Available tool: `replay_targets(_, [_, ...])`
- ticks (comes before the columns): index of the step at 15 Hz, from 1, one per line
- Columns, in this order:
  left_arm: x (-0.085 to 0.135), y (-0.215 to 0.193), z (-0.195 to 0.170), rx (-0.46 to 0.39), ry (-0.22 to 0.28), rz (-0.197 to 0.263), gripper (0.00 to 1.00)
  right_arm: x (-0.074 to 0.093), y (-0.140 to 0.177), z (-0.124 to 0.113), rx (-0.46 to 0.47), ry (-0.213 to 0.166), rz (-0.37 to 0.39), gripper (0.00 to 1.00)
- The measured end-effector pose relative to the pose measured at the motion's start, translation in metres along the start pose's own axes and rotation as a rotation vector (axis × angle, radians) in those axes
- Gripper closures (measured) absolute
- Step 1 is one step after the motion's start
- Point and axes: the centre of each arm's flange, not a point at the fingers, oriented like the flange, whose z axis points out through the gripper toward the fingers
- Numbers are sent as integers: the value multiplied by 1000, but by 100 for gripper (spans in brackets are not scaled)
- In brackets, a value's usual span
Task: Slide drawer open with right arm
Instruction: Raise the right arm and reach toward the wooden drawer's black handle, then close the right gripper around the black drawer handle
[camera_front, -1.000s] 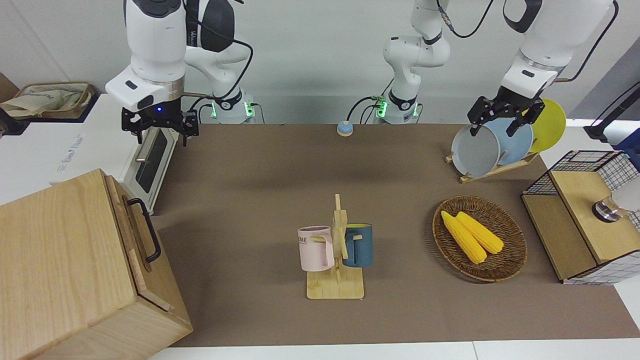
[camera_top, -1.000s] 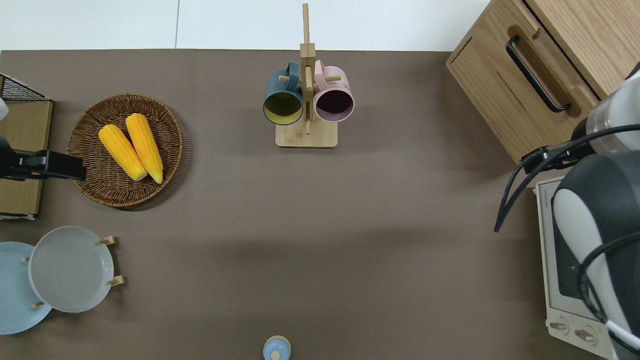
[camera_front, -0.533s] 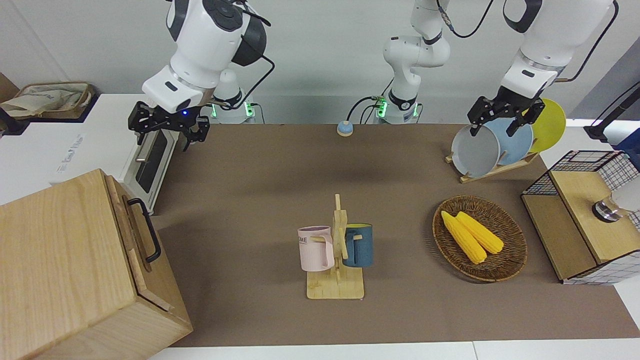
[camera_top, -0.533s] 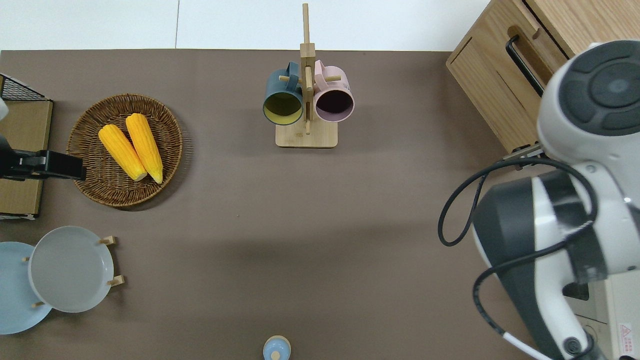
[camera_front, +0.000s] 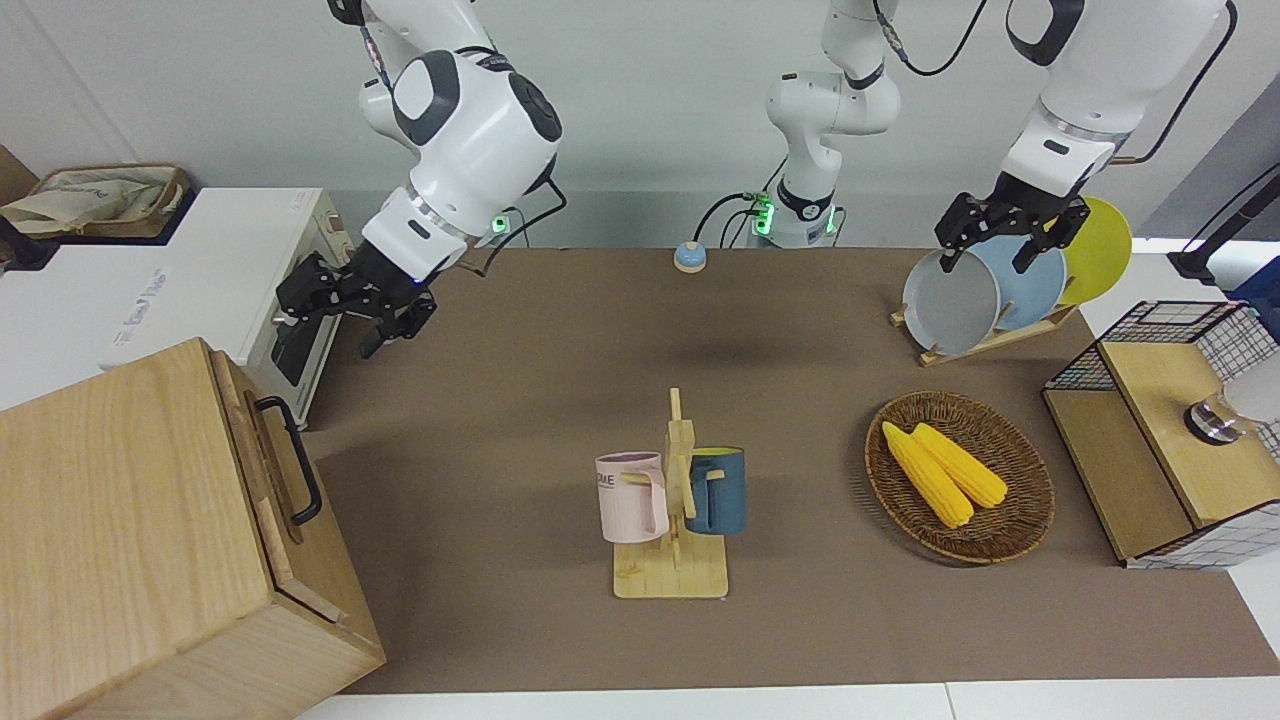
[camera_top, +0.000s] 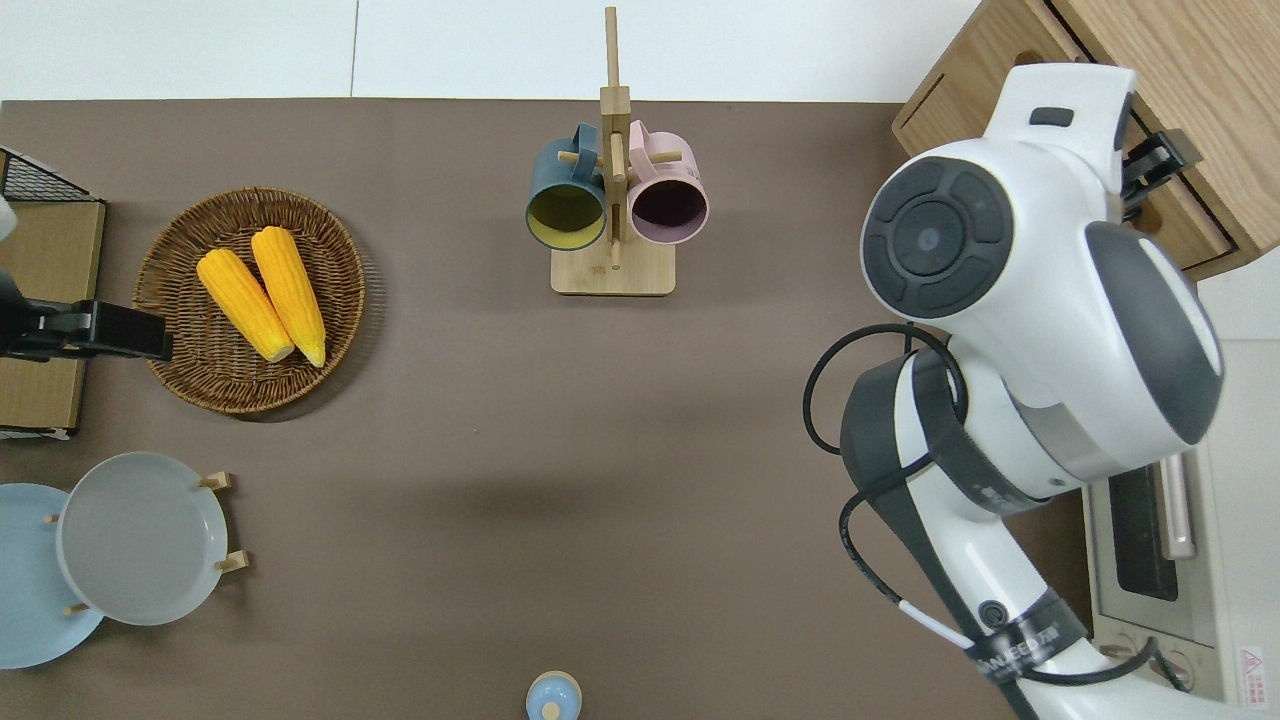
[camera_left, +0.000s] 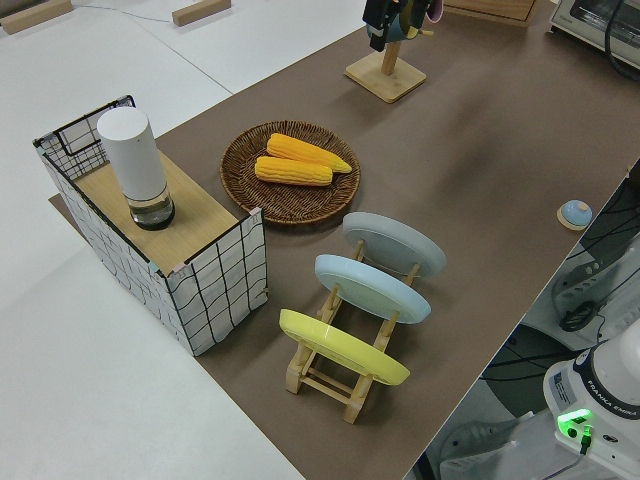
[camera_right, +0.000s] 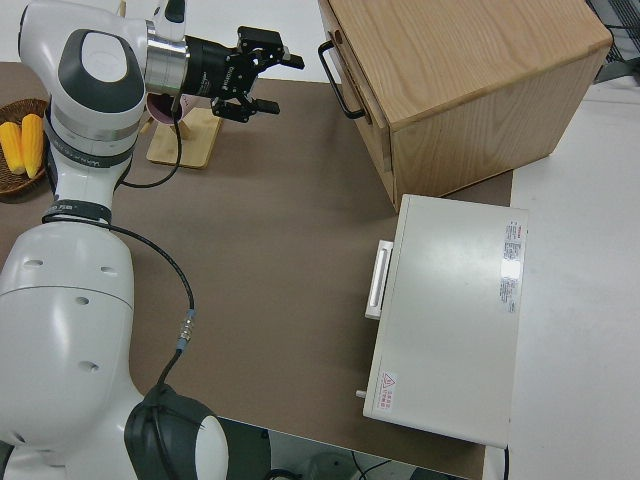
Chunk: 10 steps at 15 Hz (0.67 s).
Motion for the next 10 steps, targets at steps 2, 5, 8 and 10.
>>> replay_targets(2, [0, 0, 0, 0, 0, 0, 0, 6, -10, 2, -55, 5, -3, 1])
replay_targets(5, [0, 0, 0, 0, 0, 0, 1, 18, -31, 5, -150, 12, 3, 1])
replay_targets(8, [0, 0, 0, 0, 0, 0, 0, 30, -55, 17, -269, 21, 29, 1])
replay_targets(10, [0, 0, 0, 0, 0, 0, 0, 36, -73, 26, -321, 29, 37, 1])
